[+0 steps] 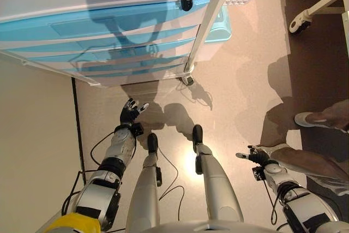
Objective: Open the drawer and pick up the medicine
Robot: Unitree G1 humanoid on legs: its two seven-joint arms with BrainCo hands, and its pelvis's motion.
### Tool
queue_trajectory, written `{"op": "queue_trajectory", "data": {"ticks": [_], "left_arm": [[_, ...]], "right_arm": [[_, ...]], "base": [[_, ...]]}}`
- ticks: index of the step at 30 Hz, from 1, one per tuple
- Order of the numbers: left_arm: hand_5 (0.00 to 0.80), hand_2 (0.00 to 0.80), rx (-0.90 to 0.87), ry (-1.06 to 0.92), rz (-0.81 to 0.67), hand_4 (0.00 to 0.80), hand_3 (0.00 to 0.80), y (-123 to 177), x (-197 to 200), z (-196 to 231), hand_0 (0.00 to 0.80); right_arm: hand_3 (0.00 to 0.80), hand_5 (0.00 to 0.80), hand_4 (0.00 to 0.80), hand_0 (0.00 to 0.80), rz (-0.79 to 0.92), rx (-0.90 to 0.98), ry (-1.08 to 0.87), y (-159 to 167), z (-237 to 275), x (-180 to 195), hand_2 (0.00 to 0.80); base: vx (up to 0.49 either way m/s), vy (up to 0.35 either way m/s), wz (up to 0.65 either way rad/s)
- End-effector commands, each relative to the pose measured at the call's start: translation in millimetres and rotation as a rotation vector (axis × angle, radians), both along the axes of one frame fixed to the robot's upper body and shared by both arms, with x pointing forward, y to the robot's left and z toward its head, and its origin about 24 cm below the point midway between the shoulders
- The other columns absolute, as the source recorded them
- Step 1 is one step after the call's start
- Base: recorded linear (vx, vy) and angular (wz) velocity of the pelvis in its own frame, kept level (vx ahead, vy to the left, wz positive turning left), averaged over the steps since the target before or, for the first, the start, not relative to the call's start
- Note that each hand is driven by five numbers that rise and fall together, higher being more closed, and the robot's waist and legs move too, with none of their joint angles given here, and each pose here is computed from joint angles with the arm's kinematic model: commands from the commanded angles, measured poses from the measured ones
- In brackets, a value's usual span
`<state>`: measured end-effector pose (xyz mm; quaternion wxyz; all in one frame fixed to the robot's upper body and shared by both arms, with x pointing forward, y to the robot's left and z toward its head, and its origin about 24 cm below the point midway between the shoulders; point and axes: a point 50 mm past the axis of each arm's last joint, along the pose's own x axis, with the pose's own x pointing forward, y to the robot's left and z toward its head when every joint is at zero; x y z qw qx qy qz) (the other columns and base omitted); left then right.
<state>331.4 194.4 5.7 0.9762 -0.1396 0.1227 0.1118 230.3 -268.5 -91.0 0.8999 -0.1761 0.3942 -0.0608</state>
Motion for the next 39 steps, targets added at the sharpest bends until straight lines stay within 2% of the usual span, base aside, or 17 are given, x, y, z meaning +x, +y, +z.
{"op": "queue_trajectory", "data": {"ticks": [1,16,25,39], "left_arm": [[0.0,0.0,-0.049,-0.116,0.059,0.0,0.0,5.7,9.2,21.8,0.0],[0.0,0.0,-0.288,-0.364,0.151,0.0,0.0,7.9,30.0,76.0,0.0],[0.0,0.0,-0.371,-0.498,0.164,0.0,0.0,14.9,35.0,104.8,0.0],[0.0,0.0,-0.425,-0.592,0.167,0.0,0.0,24.3,34.8,122.1,0.0]], "right_arm": [[0.0,0.0,0.0,0.0,0.0,-0.026,0.017,-2.0,-4.6,-8.5,0.0],[0.0,0.0,0.0,0.0,0.004,-0.013,0.048,1.5,-11.9,-17.9,0.0],[0.0,0.0,0.0,0.0,0.022,-0.005,0.06,4.1,-14.4,-20.6,0.0],[0.0,0.0,0.0,0.0,0.034,0.001,0.068,4.0,-15.8,-23.5,0.0]], "base": [[0.009,-0.007,-0.05],[0.006,-0.005,-0.02],[0.0,0.0,0.0],[0.0,0.0,0.0]]}}
